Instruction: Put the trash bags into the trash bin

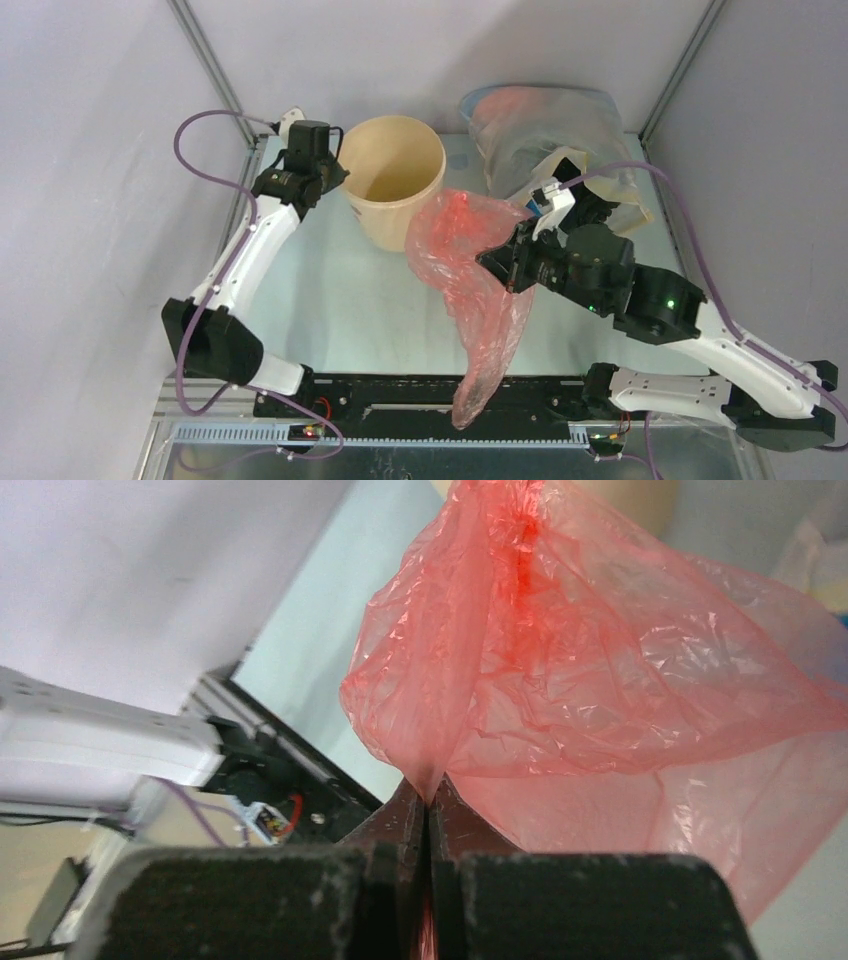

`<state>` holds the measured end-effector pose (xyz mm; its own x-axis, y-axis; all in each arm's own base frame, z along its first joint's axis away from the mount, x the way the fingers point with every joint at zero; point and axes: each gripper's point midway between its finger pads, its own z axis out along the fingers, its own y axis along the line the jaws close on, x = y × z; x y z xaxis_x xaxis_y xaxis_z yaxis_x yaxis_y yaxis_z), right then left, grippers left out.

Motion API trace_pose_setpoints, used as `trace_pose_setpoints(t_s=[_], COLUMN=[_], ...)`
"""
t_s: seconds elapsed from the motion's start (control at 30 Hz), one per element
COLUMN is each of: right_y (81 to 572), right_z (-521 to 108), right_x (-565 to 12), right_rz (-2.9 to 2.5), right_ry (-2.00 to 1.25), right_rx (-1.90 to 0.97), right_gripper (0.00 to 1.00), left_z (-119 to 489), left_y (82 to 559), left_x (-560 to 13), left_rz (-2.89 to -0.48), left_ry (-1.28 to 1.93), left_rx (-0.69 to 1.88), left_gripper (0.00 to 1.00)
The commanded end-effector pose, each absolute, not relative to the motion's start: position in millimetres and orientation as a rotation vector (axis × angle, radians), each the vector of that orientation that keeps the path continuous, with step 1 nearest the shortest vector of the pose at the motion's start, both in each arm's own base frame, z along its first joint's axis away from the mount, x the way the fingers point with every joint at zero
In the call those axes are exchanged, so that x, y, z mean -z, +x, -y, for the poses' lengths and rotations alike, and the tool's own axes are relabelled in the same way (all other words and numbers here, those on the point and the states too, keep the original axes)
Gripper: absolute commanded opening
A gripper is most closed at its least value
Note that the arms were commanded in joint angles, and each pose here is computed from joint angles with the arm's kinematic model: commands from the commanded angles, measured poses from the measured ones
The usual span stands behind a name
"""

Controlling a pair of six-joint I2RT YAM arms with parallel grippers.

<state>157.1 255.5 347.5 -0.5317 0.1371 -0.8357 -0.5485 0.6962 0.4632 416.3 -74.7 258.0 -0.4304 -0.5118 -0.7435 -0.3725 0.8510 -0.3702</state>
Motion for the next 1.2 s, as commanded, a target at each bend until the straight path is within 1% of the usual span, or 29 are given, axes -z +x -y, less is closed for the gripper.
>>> trace_pose_setpoints(t_s=[0.0, 0.23, 0.47, 0.67, 0.77, 0.83, 0.93, 1.03, 1.17], right_y=[141.1, 136.9, 158.9, 196.4, 216.7, 231.7, 264.4, 295.1, 323.7], right_z=[-258.5, -265.2, -280.8, -284.4, -290.4, -295.8, -296.4, -299.8, -315.1], right_x=[-383.3, -422.8, -422.1, -403.0, -401.9, -398.6, -385.1, -358.9, -320.1], right_rz=[-1.866, -1.812, -1.9, -2.0, -2.003, -2.021, -2.084, -2.155, -2.265], right_ry=[-0.426, -0.44, -0.396, -0.278, -0.257, -0.249, -0.197, -0.149, -0.159], right_rx=[-0.98, -1.047, -1.022, -1.04, -1.074, -1.09, -1.024, -0.945, -0.859], right_gripper=[0.0, 0.0, 0.0, 0.0, 0.0, 0.0, 0.0, 0.0, 0.0], left_z=[75.0, 106.9, 132.7, 144.7, 150.0, 155.6, 156.2, 156.5, 162.6], left_y=[402.0, 380.7, 356.7, 345.1, 341.9, 340.9, 340.3, 340.1, 339.8], left_x=[-305.2, -301.7, -302.6, -287.4, -283.3, -283.2, -282.2, -279.1, -273.4], left_rz=[-1.952, -2.02, -2.051, -2.115, -2.127, -2.132, -2.137, -2.142, -2.164], left_ry=[-0.574, -0.442, -0.311, -0.223, -0.197, -0.162, -0.152, -0.146, -0.112], left_rx=[0.179, 0.242, 0.254, 0.216, 0.242, 0.264, 0.264, 0.26, 0.279], left_gripper=[0.0, 0.0, 0.0, 0.01, 0.01, 0.05, 0.09, 0.12, 0.15])
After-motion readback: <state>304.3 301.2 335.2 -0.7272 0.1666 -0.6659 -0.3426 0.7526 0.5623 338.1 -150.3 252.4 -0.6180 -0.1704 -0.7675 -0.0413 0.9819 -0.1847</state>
